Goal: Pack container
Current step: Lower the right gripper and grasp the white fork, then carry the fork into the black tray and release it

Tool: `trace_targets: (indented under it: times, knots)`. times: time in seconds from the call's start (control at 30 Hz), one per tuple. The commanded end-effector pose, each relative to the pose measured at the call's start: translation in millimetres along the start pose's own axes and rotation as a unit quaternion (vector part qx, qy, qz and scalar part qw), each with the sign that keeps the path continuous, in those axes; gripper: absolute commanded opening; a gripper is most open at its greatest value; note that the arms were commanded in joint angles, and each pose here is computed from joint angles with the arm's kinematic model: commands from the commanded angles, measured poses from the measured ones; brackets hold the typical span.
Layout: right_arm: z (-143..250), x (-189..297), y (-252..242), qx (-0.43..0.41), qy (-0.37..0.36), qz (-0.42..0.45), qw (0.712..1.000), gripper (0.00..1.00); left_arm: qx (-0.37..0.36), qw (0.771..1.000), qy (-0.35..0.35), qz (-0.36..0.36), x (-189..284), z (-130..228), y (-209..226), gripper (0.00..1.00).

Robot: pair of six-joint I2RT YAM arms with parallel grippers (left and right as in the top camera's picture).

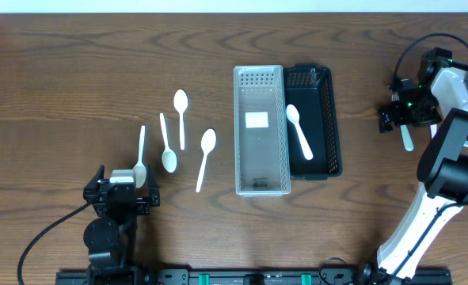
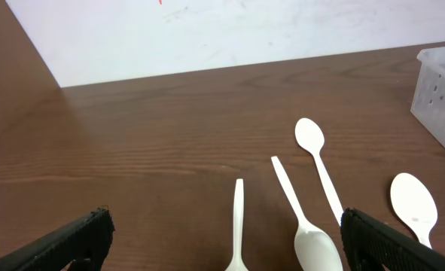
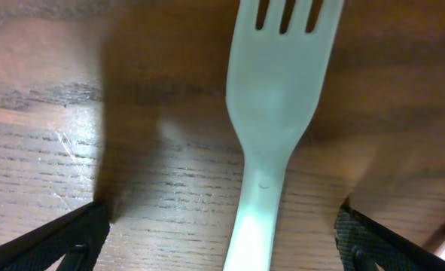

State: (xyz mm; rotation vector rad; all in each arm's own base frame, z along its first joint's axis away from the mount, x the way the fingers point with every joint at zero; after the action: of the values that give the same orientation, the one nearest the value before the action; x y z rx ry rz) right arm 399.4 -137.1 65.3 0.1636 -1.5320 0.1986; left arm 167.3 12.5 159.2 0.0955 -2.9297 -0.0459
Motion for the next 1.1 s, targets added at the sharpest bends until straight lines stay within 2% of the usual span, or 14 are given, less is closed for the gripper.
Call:
trace_targets:
  times: [0.0,0.17,0.3,0.33,0.47,0.63,0.67,0.87,1.07]
  knots:
    - [3.7,-23.8,-0.7,-0.011,0.023,-0.012,1.0,0.99,0.003,1.0,0.015,0.0,-3.0,11.2,0.0,0.98]
    - [2.8,-23.8,0.3,-0.012,0.019,-0.018,1.0,0.98,0.003,1.0,0.015,0.0,-3.0,11.2,0.0,0.98]
    - [2.7,-23.8,0.6,-0.012,0.019,-0.018,1.0,0.85,0.003,1.0,0.015,0.0,-3.0,11.2,0.0,0.98]
    - [2.9,-23.8,0.5,-0.012,0.019,-0.018,1.0,0.78,0.003,1.0,0.015,0.0,-3.0,11.2,0.0,0.98]
    - [3.2,-23.8,0.2,-0.023,0.021,-0.016,0.999,0.38,0.003,1.0,0.015,0.0,-3.0,11.2,0.0,0.98]
    - [3.8,-22.8,-1.4,-0.041,0.026,-0.005,0.999,0.06,0.003,1.0,0.015,0.0,-3.0,11.2,0.0,0.98]
    - [3.4,-21.2,-1.7,-0.048,0.027,-0.004,0.998,0.03,0.003,1.0,0.015,0.0,-3.0,11.2,0.0,0.98]
    - [-6.9,0.5,-1.9,-0.058,0.022,-0.001,0.998,0.01,0.003,1.0,0.015,0.0,-3.0,11.2,0.1,0.98]
    - [-37.6,79.2,0.9,-0.082,-0.025,0.017,0.996,0.03,0.003,1.0,0.015,0.0,-3.0,11.2,0.0,0.98]
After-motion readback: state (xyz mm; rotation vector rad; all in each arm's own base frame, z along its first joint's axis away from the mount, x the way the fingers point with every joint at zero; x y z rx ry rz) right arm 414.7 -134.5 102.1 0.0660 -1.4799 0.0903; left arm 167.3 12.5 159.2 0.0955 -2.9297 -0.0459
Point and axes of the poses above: each gripper's point midway between its finger pads, its own x axis back along the fingers, its own y axis along the line the jaws close on, z = x × y, the point moved 7 cm from there along x, back along the fingers, and after that the axes turned 6 degrees about x, right-handed, at the moved point
